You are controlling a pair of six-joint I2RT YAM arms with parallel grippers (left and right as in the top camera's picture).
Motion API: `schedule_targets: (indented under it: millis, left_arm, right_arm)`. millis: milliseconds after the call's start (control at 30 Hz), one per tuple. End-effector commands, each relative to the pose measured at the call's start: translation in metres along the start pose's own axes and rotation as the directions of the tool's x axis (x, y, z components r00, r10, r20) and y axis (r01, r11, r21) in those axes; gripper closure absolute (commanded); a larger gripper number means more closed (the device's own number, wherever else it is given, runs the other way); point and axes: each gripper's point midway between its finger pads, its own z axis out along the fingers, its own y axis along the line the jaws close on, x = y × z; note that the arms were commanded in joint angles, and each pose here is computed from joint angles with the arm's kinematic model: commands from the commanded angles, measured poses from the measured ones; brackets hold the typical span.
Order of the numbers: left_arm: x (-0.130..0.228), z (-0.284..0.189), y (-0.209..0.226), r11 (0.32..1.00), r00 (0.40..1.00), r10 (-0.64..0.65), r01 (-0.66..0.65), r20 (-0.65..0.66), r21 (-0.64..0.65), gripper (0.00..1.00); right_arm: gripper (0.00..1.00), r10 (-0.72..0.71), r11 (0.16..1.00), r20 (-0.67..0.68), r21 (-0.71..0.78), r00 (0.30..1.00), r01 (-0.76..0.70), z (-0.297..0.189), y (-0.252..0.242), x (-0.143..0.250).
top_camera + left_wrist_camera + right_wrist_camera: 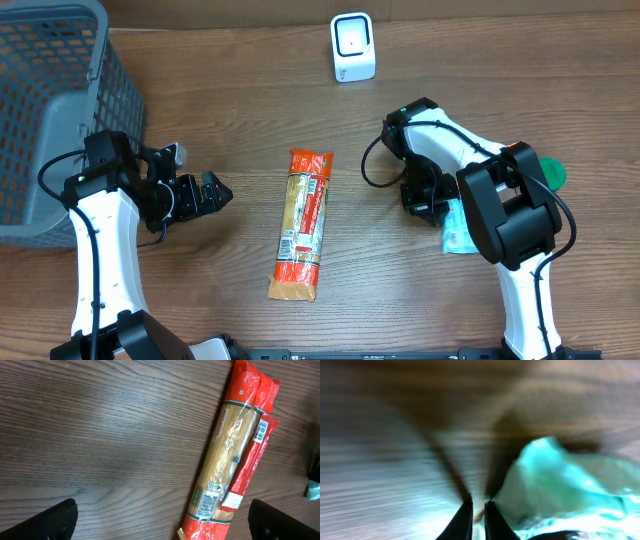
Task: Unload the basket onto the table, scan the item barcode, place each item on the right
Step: 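Open the right gripper to release the teal bag at right edge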
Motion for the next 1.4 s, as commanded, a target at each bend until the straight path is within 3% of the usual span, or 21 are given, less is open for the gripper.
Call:
schedule_targets:
  millis: [0, 633, 967, 1133, 1367]
  left_arm:
    - [0.000, 0.001, -0.004, 1.000, 1.000, 0.020, -0.020, -0.003, 0.016, 0.00]
    - [0.000, 0.001, -0.004, 1.000, 1.000, 0.020, -0.020, -0.003, 0.016, 0.00]
    - [0.000, 0.001, -0.004, 1.000, 1.000, 0.020, -0.020, -0.003, 0.017, 0.00]
    - [0.000, 0.001, -0.004, 1.000, 1.000, 0.020, -0.020, -0.003, 0.017, 0.00]
    - [0.000, 0.001, -0.004, 1.000, 1.000, 0.020, -0.020, -0.003, 0.016, 0.00]
  right_arm:
    - [0.88, 0.046, 0.994, -0.001, 0.100, 0.999, -0.046, 0.021, -0.022, -0.007]
    - [0.86, 0.147, 0.960, 0.011, 0.239, 0.989, -0.146, 0.024, -0.091, -0.016]
    - [0.83, 0.188, 0.982, -0.148, 0.042, 0.971, -0.184, 0.032, -0.072, 0.006]
    - [0.78, 0.170, 0.984, -0.226, 0.092, 0.959, -0.153, 0.044, -0.075, 0.029]
    - [0.78, 0.258, 0.956, -0.199, 0.196, 0.945, -0.220, 0.055, -0.095, 0.031]
